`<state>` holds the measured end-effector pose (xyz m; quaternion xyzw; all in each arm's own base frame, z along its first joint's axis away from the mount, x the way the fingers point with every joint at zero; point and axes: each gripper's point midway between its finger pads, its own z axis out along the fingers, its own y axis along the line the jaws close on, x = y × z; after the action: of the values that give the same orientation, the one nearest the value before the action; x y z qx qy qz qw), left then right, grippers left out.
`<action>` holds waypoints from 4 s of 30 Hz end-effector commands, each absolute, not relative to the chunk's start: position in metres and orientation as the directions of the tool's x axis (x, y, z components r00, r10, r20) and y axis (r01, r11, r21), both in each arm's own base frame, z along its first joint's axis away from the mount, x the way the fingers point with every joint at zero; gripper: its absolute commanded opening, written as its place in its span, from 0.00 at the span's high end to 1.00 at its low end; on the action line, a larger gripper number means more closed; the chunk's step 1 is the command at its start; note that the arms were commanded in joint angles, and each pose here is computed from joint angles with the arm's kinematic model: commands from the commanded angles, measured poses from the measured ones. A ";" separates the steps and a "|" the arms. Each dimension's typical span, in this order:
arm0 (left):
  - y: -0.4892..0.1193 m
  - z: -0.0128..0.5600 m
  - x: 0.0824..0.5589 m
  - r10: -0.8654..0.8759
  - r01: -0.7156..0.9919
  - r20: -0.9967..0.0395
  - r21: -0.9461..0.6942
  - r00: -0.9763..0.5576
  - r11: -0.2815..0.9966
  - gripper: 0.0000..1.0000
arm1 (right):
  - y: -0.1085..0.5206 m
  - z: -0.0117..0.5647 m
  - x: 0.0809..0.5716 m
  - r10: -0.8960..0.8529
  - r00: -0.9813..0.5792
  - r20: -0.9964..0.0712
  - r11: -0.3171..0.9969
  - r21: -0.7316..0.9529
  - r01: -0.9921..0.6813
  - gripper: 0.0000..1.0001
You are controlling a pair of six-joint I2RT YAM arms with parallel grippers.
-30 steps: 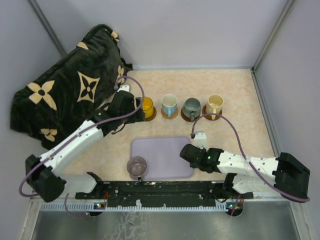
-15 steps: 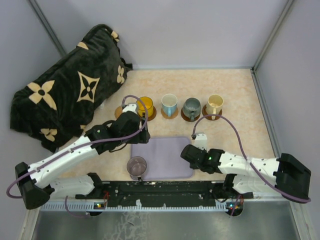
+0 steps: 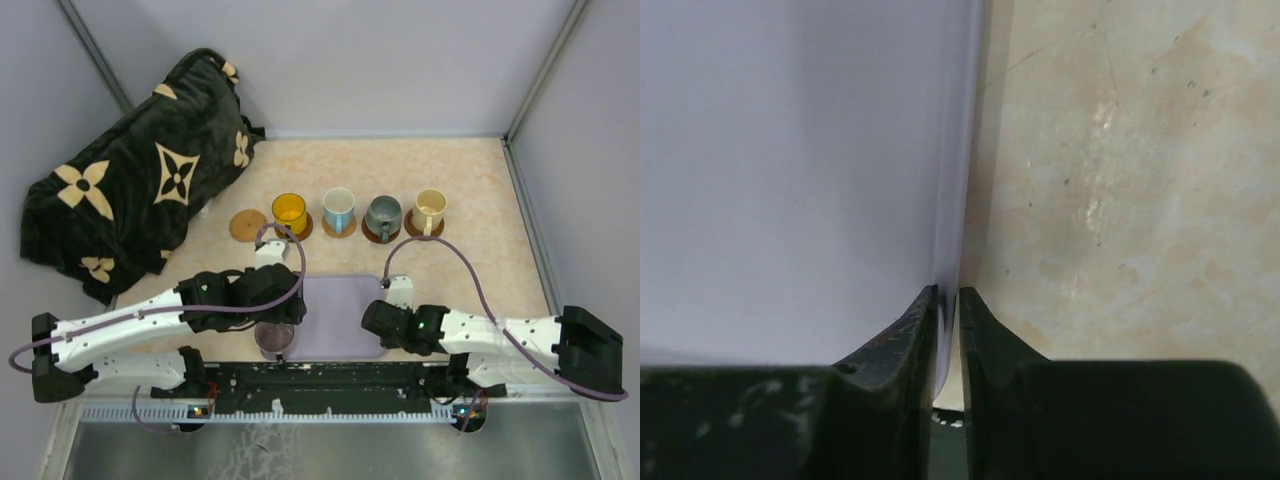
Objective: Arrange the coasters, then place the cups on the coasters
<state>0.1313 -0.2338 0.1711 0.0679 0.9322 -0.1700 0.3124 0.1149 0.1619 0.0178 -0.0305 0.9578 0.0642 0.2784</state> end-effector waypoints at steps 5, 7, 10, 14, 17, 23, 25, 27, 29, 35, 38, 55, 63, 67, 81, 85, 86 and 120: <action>-0.224 0.164 0.111 0.016 0.204 -0.580 -0.261 -0.814 0.944 0.21 | 0.158 0.034 0.118 -0.007 -0.810 -0.587 0.996 0.071 -0.060 0.56; -0.223 0.168 0.106 0.011 0.208 -0.579 -0.275 -0.815 0.939 0.21 | 0.158 0.045 0.125 -0.003 -0.788 -0.615 0.997 0.058 -0.050 0.49; -0.222 0.172 0.098 0.021 0.215 -0.573 -0.273 -0.820 0.938 0.21 | 0.156 0.062 0.134 0.009 -0.754 -0.656 0.998 0.050 -0.032 0.44; -0.220 0.168 0.084 0.052 0.217 -0.547 -0.241 -0.835 0.946 0.24 | 0.154 0.084 0.141 0.026 -0.721 -0.692 0.998 0.061 -0.023 0.44; -0.219 0.163 0.072 0.064 0.218 -0.525 -0.237 -0.849 0.947 0.32 | 0.155 0.099 0.145 0.039 -0.700 -0.713 0.996 0.086 -0.031 0.45; -0.214 0.158 0.048 0.080 0.212 -0.488 -0.222 -0.869 0.952 0.39 | 0.158 0.121 0.149 0.056 -0.666 -0.744 0.990 0.127 -0.058 0.53; -0.211 0.156 0.041 0.098 0.214 -0.479 -0.192 -0.872 0.958 0.37 | 0.160 0.126 0.151 0.059 -0.657 -0.752 0.988 0.139 -0.070 0.53; -0.211 0.151 0.035 0.107 0.205 -0.469 -0.163 -0.877 0.965 0.33 | 0.162 0.129 0.152 0.061 -0.650 -0.757 0.987 0.144 -0.075 0.53; -0.212 0.147 0.031 0.112 0.199 -0.460 -0.146 -0.881 0.969 0.31 | 0.164 0.130 0.153 0.066 -0.648 -0.758 0.985 0.152 -0.077 0.53; -0.211 0.131 0.027 0.058 0.140 -0.448 -0.153 -0.892 0.978 0.30 | 0.173 0.128 0.150 0.071 -0.657 -0.750 0.975 0.192 -0.113 0.53; -0.209 0.122 0.027 0.018 0.116 -0.445 -0.194 -0.895 0.974 0.32 | 0.173 0.125 0.148 0.069 -0.661 -0.747 0.971 0.202 -0.126 0.53; -0.208 0.090 0.036 0.038 0.101 -0.484 -0.103 -0.874 0.990 0.29 | 0.171 0.105 0.138 0.080 -0.696 -0.714 0.964 0.233 -0.128 0.54; -0.205 0.086 0.043 -0.018 0.058 -0.502 -0.134 -0.864 0.989 0.31 | 0.168 0.103 0.136 0.079 -0.699 -0.710 0.963 0.236 -0.131 0.54; -0.208 0.079 0.043 -0.006 0.065 -0.489 -0.128 -0.872 0.990 0.33 | 0.166 0.104 0.136 0.084 -0.696 -0.713 0.963 0.239 -0.128 0.54; -0.207 0.062 0.047 0.006 0.072 -0.459 -0.128 -0.889 0.989 0.46 | 0.164 0.097 0.134 0.089 -0.702 -0.706 0.963 0.242 -0.121 0.54; -0.209 0.062 0.048 0.019 0.082 -0.455 -0.118 -0.890 0.990 0.58 | 0.165 0.096 0.134 0.090 -0.704 -0.705 0.963 0.242 -0.119 0.54; -0.210 0.062 0.047 0.023 0.085 -0.454 -0.116 -0.891 0.990 0.60 | 0.165 0.096 0.134 0.090 -0.705 -0.703 0.963 0.243 -0.119 0.53; -0.232 0.122 0.108 0.122 0.168 -0.645 -0.010 -0.755 0.986 1.00 | 0.162 0.089 0.135 0.092 -0.701 -0.707 0.966 0.234 -0.109 0.52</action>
<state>0.0811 -0.2322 0.0961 0.0722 0.9540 -0.0341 0.2889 0.1299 0.1588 0.0815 -0.0189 0.9208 0.1207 0.3705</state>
